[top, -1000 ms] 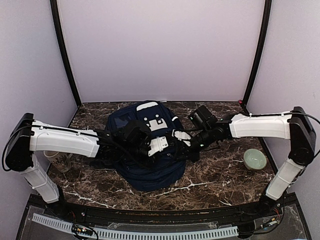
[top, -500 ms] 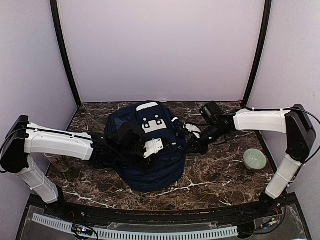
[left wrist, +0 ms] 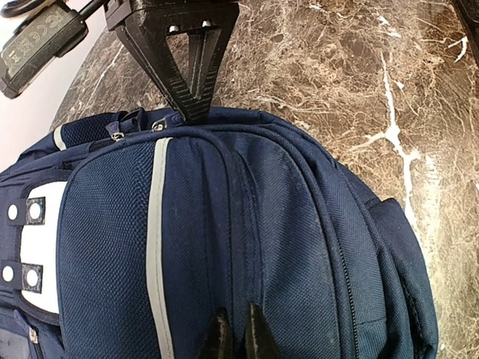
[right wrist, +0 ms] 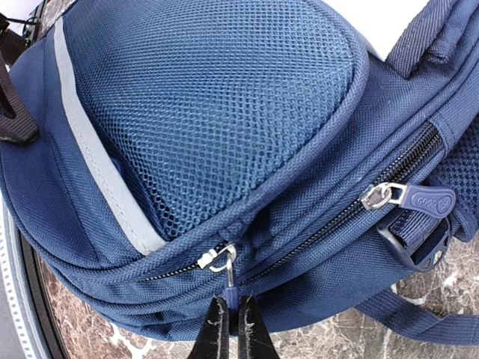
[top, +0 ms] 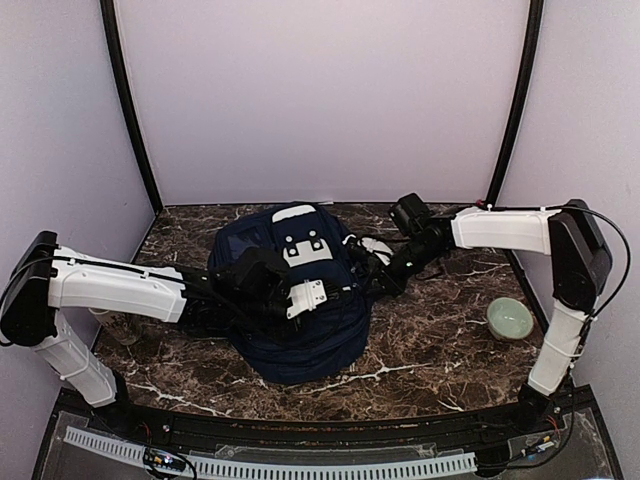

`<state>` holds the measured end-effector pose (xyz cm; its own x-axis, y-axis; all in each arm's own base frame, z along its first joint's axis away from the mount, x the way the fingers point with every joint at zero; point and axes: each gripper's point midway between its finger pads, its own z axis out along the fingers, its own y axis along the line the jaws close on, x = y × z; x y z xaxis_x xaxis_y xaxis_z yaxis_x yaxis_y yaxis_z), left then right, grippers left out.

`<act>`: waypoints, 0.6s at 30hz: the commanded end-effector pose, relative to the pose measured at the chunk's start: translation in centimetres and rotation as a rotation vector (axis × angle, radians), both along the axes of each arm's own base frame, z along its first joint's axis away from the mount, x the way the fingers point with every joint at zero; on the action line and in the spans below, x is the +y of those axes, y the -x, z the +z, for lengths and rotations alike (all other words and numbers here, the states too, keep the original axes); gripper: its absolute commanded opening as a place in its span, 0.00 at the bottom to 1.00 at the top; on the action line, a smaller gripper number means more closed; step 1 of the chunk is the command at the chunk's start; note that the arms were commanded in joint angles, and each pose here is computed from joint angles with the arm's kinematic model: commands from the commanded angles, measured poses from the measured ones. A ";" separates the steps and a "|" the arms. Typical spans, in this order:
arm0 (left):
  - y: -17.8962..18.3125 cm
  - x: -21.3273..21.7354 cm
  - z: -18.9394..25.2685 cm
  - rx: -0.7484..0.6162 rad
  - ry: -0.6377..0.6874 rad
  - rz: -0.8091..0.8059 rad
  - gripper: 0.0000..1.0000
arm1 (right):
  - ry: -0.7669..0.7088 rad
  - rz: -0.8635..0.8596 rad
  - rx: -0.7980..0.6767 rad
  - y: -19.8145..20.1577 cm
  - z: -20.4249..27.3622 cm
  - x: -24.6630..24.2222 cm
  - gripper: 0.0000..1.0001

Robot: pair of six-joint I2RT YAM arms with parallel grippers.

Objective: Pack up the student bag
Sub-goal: Zip the student bag into the second largest pocket of the bag.

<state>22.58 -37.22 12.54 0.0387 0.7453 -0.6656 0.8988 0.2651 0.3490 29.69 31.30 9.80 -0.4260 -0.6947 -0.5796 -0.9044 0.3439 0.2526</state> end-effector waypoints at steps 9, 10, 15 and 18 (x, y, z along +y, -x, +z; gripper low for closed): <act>0.9 1.0 -0.2 0.006 -0.013 0.016 0.12 | 0.004 -0.139 -0.126 -4.2 1.5 -0.9 0.11; 0.9 1.0 -0.1 0.006 -0.012 0.024 0.21 | 0.007 -0.143 -0.132 -4.2 1.6 -1.1 0.16; 0.9 1.0 1.3 0.005 0.024 0.035 0.46 | 0.016 -0.173 -0.181 -4.4 2.7 -1.8 0.28; 0.8 1.1 2.8 -0.007 0.036 0.042 0.51 | 0.014 -0.183 -0.213 -4.4 4.0 -2.3 0.31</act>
